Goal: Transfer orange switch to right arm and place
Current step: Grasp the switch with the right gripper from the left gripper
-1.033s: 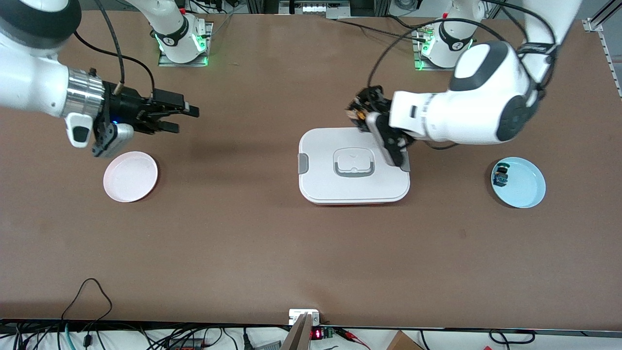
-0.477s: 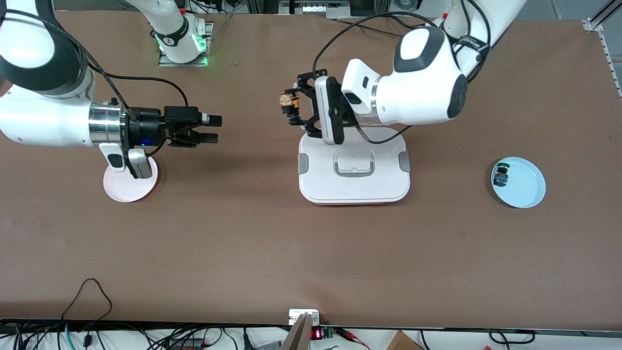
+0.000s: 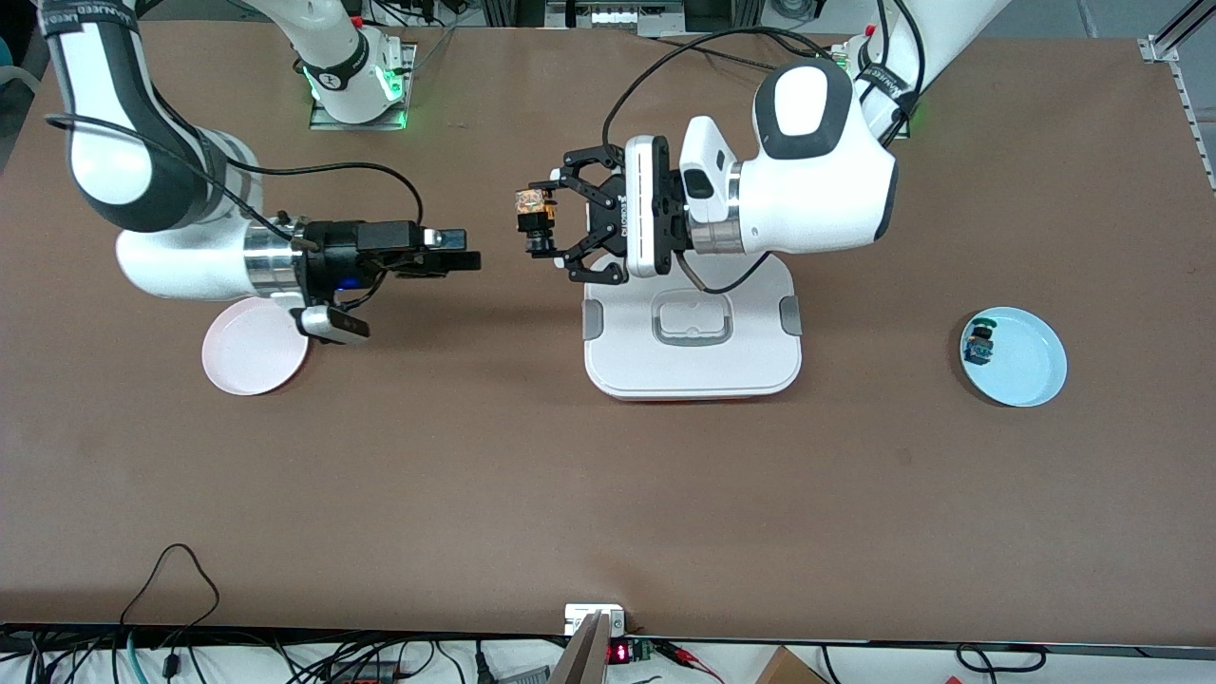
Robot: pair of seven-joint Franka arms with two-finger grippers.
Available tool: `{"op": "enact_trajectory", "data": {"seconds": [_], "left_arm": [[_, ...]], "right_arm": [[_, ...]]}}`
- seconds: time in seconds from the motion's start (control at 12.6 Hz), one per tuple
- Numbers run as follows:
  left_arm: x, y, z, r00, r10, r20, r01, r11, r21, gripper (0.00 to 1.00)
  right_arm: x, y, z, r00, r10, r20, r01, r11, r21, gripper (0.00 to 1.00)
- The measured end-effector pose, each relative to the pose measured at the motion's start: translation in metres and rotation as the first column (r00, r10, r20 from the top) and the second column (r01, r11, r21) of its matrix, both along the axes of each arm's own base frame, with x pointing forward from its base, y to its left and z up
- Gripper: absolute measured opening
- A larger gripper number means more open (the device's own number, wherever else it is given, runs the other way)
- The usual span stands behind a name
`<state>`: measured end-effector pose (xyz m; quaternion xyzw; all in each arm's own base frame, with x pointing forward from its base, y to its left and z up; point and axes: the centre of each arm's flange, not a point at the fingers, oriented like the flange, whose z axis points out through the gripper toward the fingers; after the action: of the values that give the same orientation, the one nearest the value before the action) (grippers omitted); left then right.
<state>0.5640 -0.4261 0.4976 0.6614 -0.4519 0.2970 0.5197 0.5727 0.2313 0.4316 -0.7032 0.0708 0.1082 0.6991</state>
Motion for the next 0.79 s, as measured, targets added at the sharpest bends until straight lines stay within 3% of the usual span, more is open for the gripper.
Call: {"op": "enact_trajectory", "data": {"seconds": [0.32, 0.79], "left_arm": [[-0.011, -0.021, -0.014, 0.998, 0.034, 0.051, -0.033, 0.999, -0.018, 0.72], [-0.01, -0.021, -0.018, 0.997, 0.031, 0.07, -0.03, 0.999, -0.017, 0.72]], "right_arm": [[-0.008, 0.022, -0.004, 0.997, -0.048, -0.06, 0.053, 0.994, 0.091, 1.0], [-0.014, 0.043, -0.005, 0.996, -0.059, -0.069, 0.064, 0.995, 0.081, 0.96]]}}
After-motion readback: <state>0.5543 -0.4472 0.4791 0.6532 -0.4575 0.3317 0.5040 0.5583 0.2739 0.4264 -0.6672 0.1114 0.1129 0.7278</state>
